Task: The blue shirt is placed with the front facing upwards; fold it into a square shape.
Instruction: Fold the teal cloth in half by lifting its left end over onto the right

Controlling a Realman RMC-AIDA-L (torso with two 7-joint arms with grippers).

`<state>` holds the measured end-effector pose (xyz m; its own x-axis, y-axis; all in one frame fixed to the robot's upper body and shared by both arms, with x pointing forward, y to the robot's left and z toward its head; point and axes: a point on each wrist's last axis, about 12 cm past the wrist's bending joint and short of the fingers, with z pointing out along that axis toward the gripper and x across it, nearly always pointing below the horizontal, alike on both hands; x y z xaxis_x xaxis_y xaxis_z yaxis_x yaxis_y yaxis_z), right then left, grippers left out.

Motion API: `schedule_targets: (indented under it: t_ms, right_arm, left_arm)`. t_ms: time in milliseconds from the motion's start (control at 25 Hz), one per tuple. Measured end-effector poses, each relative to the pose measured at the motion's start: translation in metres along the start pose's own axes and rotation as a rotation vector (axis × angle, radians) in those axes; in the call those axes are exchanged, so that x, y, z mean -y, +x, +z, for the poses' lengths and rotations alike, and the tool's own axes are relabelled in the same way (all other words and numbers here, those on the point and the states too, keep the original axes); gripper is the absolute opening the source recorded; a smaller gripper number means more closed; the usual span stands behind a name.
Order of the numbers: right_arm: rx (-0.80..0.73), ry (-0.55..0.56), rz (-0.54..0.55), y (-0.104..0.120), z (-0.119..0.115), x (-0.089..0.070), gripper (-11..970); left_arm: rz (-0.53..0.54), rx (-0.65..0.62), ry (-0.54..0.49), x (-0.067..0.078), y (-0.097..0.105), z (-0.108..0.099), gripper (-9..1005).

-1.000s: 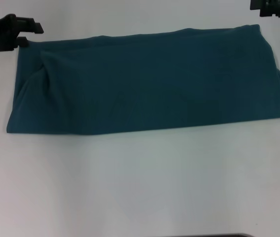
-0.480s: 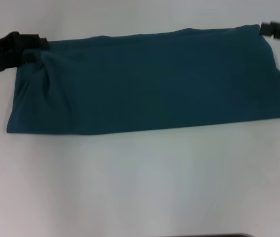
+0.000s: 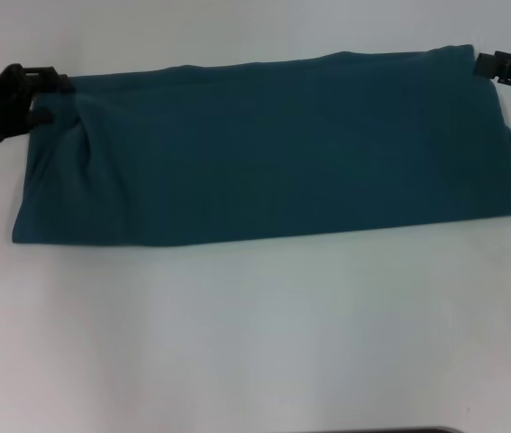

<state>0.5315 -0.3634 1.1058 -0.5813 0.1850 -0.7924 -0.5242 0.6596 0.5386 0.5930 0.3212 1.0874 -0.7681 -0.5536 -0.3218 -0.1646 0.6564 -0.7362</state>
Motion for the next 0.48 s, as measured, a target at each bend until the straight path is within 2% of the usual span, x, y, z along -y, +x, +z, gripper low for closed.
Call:
schedule_targets:
  t_ms: [80, 480]
  right_arm:
    - [0.001, 0.000, 0.000, 0.000, 0.001, 0.000, 620]
    - [0.008, -0.002, 0.004, 0.001, -0.001, 0.000, 619]
  left_arm:
    - [-0.032, -0.018, -0.003, -0.002, 0.005, 0.005, 568]
    - [-0.049, -0.054, -0.020, -0.008, 0.015, 0.010, 535]
